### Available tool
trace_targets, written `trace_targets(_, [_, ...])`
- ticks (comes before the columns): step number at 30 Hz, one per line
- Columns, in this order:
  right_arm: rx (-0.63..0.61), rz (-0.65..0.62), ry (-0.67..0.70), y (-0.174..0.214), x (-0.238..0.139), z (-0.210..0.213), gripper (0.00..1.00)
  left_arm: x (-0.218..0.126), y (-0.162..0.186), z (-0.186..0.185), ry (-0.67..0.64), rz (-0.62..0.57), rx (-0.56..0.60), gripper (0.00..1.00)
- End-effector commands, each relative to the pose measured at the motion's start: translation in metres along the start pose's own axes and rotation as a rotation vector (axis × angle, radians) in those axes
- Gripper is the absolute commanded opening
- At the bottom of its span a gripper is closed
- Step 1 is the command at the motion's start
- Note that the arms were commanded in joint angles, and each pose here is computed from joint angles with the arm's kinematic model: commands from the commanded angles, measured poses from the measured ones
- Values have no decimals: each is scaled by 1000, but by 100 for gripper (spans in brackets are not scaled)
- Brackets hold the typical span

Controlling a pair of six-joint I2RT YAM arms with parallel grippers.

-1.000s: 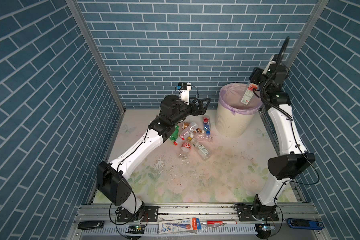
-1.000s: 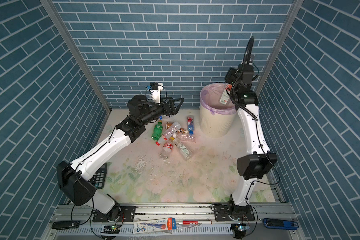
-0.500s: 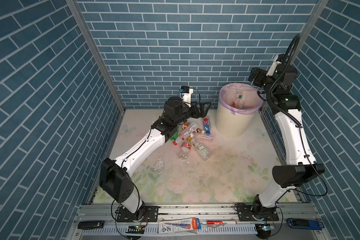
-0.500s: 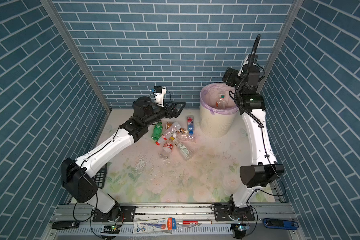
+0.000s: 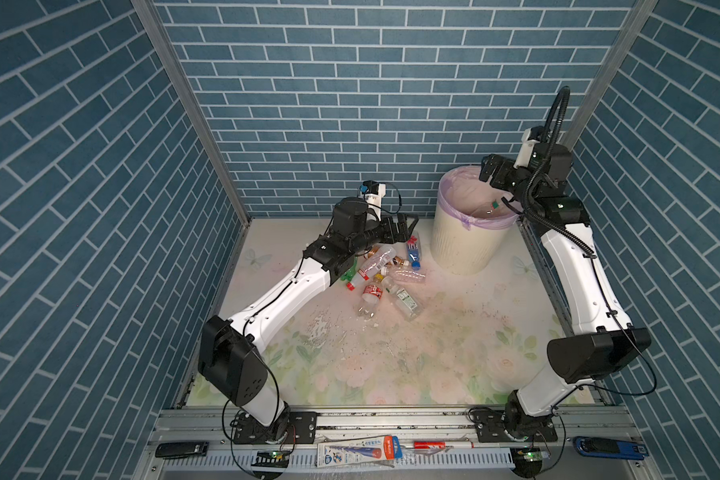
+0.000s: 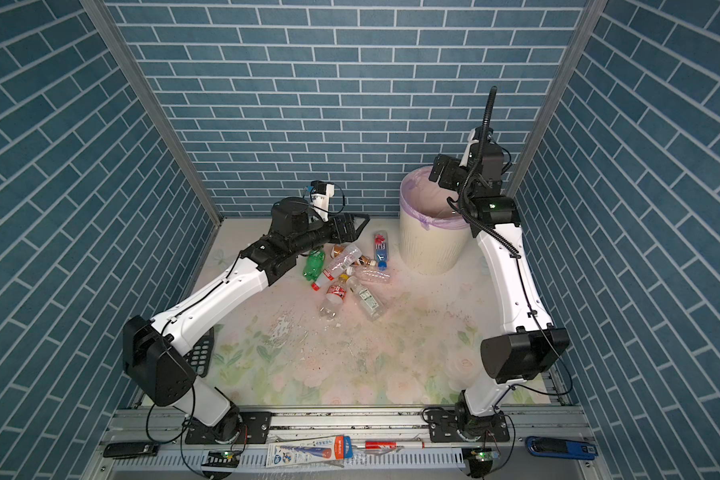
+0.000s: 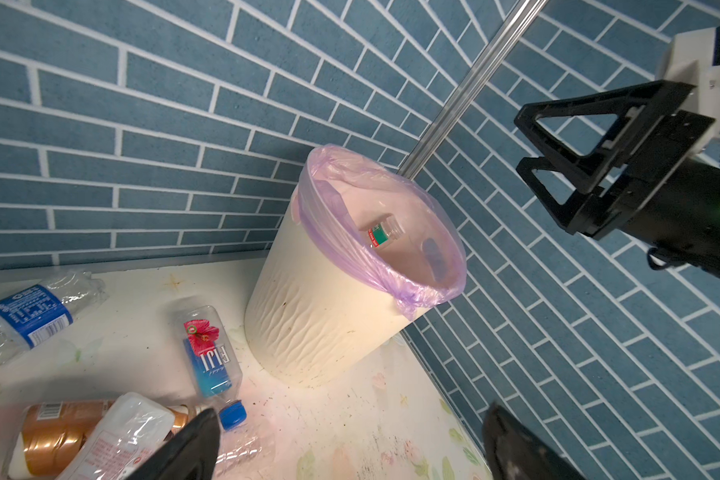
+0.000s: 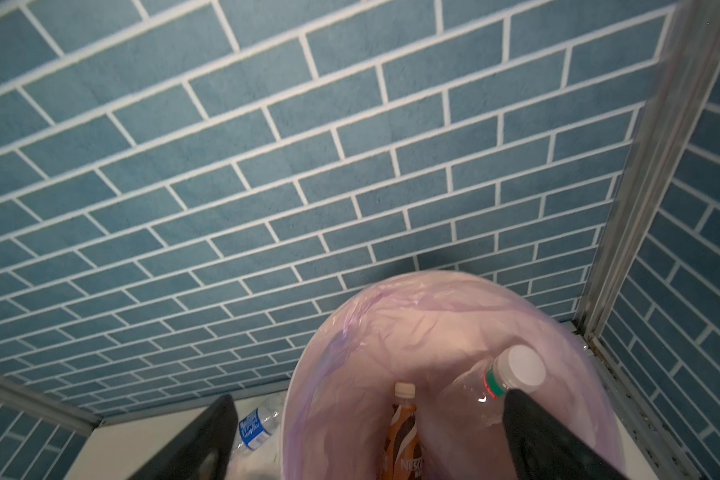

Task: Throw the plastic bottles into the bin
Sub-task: 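Open the right gripper over the bin to drop the water bottle, then lower the left gripper onto the red-labelled yellow-capped bottle while the right withdraws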

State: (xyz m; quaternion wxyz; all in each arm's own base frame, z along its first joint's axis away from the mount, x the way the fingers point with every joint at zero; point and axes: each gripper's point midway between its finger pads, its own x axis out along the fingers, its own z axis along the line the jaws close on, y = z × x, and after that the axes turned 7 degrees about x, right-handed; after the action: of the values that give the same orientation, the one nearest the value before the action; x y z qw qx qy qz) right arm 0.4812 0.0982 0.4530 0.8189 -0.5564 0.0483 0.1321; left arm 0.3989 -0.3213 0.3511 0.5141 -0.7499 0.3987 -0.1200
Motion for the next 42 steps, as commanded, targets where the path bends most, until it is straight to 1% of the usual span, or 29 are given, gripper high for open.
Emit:
trace_targets(1, [-2,12,-79,8,-27,23,99,-10,25,14,-74,69,-34,99])
trace_targets(5, [-25,96,-126,55,-35,45,99,-21,51,29,-135,130,-58,99])
trace_targets(9, [-49,157,-139,99,-43,56,99,-42,81,63,-327,191,-102,99])
trace_targets(11, [-40,184,-150,119,-47,58,99,-52,94,72,-367,222,-94,99])
trace_targets(15, [-44,248,-157,159,-53,59,99,-64,122,81,-379,260,-85,99])
trace_targets(20, [-61,349,-166,216,-61,61,99,-72,169,93,-378,326,-110,99])
trace_targets(25, [-58,415,-180,263,-68,60,99,-73,213,106,-377,412,-123,99])
trace_targets(28, [-59,456,-188,286,-70,62,99,-70,230,112,-371,444,-111,99])
trace_targets(33, [-47,494,-196,309,-78,64,99,-60,242,115,-335,454,-70,99])
trace_targets(38, [-15,479,-195,309,-88,57,99,-49,255,124,-345,489,-49,99])
trace_targets(42, [-23,474,-202,306,-96,54,99,-43,264,134,-368,510,-10,99])
